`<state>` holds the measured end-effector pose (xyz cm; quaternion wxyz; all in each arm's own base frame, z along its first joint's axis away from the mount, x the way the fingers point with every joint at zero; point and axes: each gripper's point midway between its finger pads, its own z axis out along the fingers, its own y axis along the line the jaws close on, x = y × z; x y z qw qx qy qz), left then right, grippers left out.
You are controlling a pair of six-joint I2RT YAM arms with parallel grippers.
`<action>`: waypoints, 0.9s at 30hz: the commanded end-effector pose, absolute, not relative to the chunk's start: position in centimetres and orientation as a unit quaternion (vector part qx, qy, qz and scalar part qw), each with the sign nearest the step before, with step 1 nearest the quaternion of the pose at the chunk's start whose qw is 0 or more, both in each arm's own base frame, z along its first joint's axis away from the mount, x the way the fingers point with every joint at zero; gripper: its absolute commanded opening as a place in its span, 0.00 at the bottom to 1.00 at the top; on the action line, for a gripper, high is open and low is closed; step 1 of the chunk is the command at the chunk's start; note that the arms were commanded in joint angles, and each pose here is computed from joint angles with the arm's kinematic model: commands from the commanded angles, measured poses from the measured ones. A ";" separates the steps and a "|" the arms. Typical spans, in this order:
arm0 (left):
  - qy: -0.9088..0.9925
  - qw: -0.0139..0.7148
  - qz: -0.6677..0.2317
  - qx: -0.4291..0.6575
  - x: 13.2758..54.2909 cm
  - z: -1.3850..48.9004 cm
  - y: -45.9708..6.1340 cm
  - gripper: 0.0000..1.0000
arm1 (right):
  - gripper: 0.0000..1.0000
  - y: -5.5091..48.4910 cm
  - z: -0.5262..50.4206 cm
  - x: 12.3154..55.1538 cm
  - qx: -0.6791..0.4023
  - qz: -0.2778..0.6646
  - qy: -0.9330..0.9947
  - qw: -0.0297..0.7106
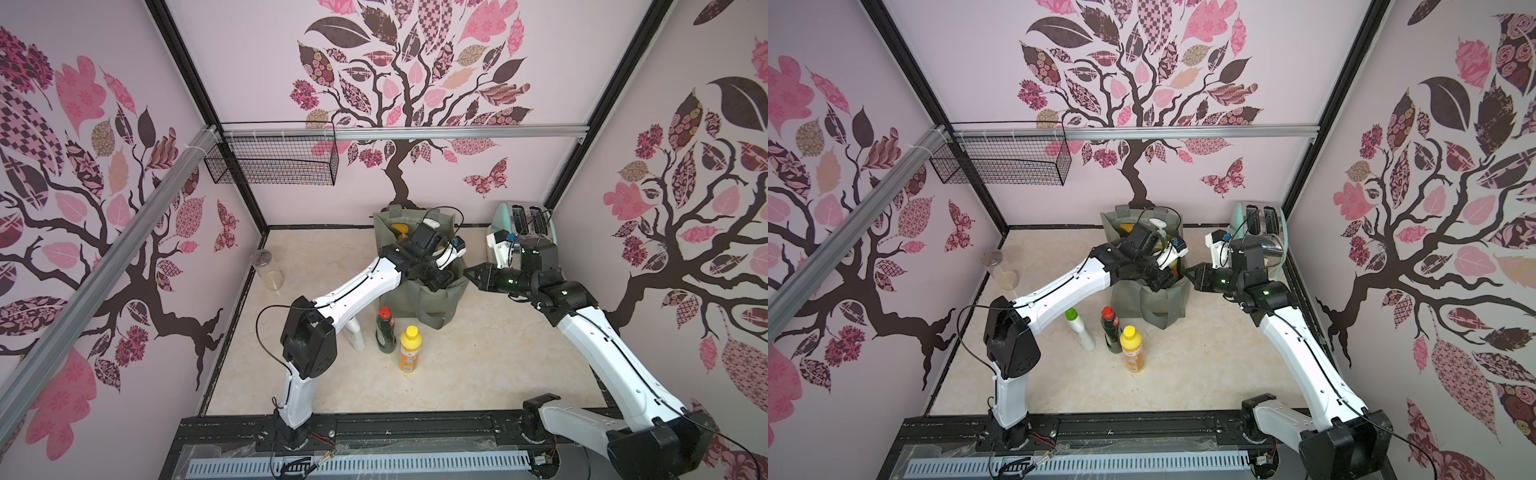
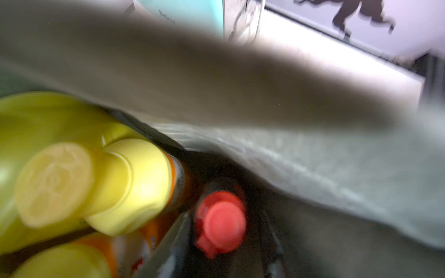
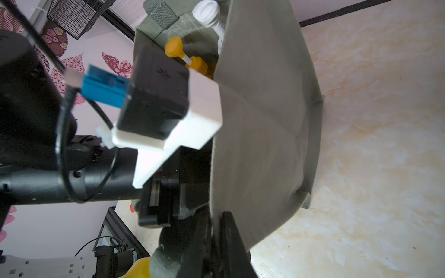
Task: Pack dish soap into the shopping bag
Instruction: Place the bottle of dish soap in the shopping bag, then adjust the shopping bag at the center of the board.
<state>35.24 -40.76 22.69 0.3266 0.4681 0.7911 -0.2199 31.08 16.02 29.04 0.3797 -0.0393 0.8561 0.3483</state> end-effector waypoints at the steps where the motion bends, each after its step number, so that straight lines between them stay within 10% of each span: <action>1: 0.767 0.375 -0.267 0.448 32.9 29.8 -40.7 0.69 | 0.27 16.3 33.4 30.5 -0.071 0.368 0.814 0.443; 11: 0.798 0.457 -0.241 0.309 31.5 38.1 -32.3 0.88 | 0.54 15.6 30.2 30.4 -0.064 0.340 0.835 0.427; 27: 0.888 0.396 -0.150 0.179 34.9 28.8 -24.8 0.88 | 0.69 15.5 33.8 30.9 -0.066 0.340 0.818 0.460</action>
